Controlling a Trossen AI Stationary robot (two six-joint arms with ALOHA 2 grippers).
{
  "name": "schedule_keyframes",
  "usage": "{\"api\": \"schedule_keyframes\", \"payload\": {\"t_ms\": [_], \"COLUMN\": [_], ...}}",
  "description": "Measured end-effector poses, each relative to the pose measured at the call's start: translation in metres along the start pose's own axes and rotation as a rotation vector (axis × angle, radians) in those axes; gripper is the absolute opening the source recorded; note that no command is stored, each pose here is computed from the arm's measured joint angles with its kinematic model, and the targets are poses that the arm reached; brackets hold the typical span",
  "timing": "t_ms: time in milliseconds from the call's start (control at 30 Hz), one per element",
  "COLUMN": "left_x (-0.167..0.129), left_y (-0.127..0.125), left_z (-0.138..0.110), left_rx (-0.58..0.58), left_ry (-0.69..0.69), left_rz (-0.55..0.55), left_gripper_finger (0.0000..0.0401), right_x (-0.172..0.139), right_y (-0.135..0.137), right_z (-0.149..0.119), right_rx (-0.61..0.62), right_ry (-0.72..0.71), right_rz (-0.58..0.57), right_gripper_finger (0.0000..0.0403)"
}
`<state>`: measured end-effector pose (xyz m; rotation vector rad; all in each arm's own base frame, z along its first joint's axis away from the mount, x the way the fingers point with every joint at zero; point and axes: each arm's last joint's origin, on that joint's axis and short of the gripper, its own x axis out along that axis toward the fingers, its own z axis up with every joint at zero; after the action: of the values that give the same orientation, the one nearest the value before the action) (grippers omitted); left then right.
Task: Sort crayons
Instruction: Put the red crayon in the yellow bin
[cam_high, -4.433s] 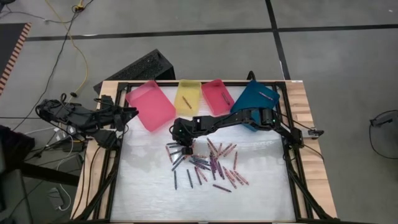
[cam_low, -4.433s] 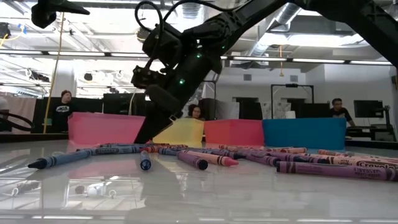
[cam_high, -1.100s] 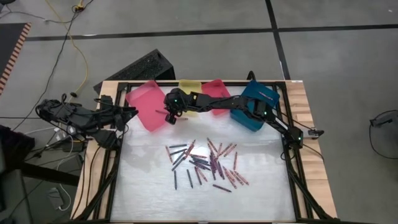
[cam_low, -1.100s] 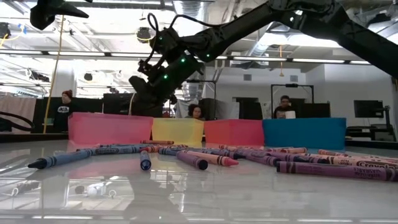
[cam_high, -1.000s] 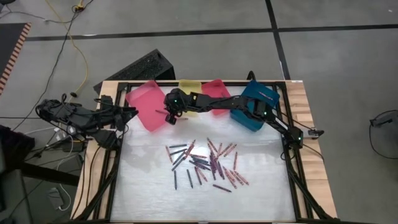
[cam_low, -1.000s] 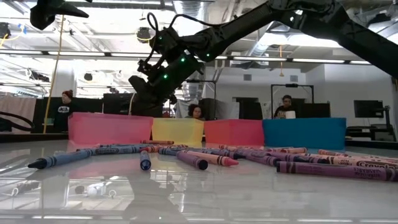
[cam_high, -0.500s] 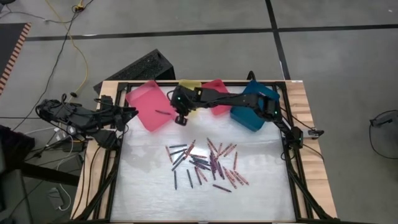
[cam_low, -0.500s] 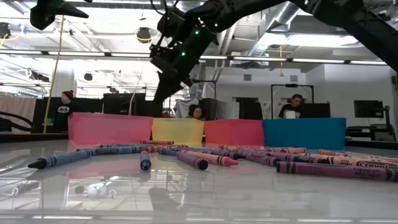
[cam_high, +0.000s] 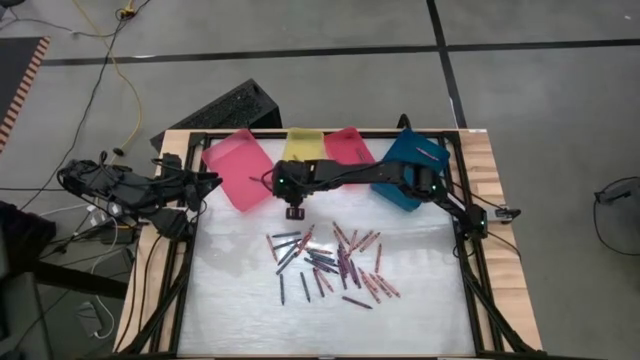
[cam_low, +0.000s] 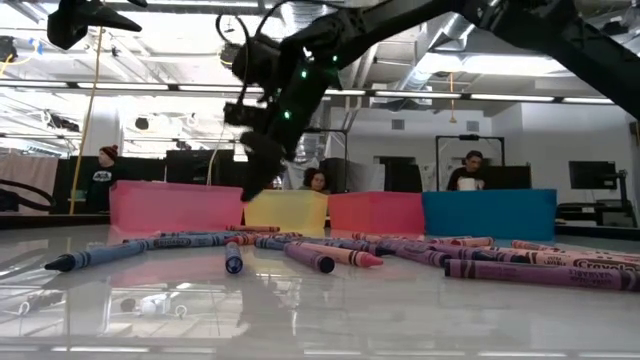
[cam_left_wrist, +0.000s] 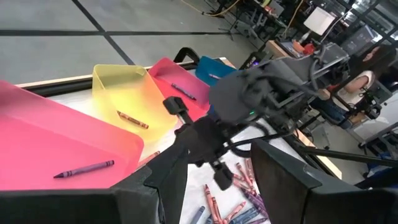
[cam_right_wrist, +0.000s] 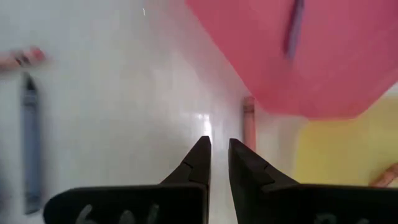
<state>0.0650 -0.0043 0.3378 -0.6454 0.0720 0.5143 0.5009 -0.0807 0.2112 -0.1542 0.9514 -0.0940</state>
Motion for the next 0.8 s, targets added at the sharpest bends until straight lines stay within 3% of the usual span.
{"api": "schedule_keyframes", "payload": {"t_ms": [800], "left_x": [0.0000], "left_y": [0.0000], "left_z": [0.0000], "left_rx": [-0.001], "left_ry": [0.001], "left_rz": [-0.001], "left_gripper_finger": [0.0165], "right_x": [0.0103], "right_y": [-0.0082], "right_z": [-0.0070], "right_rx": [0.007], "right_ry": [0.060], "right_rz": [-0.150], "right_gripper_finger": [0.0070]}}
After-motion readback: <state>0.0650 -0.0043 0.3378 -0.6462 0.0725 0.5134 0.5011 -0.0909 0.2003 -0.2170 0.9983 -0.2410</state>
